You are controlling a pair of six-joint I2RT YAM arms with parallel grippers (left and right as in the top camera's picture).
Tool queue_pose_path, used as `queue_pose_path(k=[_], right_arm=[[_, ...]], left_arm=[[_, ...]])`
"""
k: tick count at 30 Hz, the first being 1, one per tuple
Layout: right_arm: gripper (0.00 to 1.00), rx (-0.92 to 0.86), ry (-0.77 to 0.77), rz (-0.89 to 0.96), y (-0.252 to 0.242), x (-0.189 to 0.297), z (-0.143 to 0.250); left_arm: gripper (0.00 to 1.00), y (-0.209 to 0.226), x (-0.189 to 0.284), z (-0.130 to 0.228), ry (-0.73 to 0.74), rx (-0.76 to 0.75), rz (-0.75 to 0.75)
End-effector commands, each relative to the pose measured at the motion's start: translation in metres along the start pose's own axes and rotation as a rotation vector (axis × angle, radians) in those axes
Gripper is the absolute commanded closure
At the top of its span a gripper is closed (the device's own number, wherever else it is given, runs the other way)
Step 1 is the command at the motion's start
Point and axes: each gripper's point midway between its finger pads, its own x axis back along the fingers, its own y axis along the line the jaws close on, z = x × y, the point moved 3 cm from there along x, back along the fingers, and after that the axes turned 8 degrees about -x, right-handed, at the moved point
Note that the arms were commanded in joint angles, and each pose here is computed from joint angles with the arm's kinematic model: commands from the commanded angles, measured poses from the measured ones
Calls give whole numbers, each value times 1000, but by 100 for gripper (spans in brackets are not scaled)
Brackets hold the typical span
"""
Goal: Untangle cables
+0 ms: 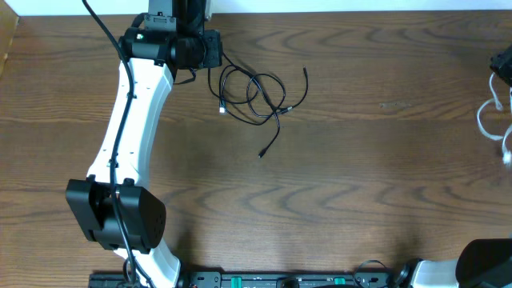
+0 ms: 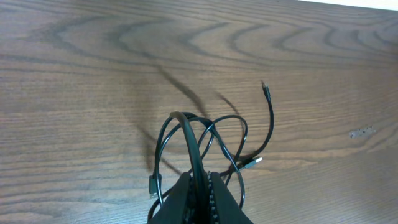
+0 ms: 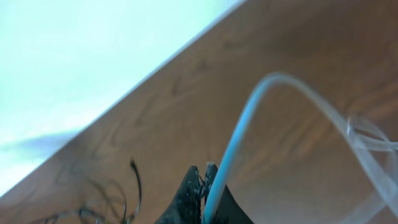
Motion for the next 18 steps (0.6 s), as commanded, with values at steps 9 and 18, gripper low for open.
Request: queue_pose_path(k=[9,18], right_arm=[[99,81,-111,-50,10,-40,-57],[99,186,-225,100,10,-55,-130]], left_arm=[[92,-1,15,-3,-20,-22,-12],[92,-1,15,1,0,-17,-12]])
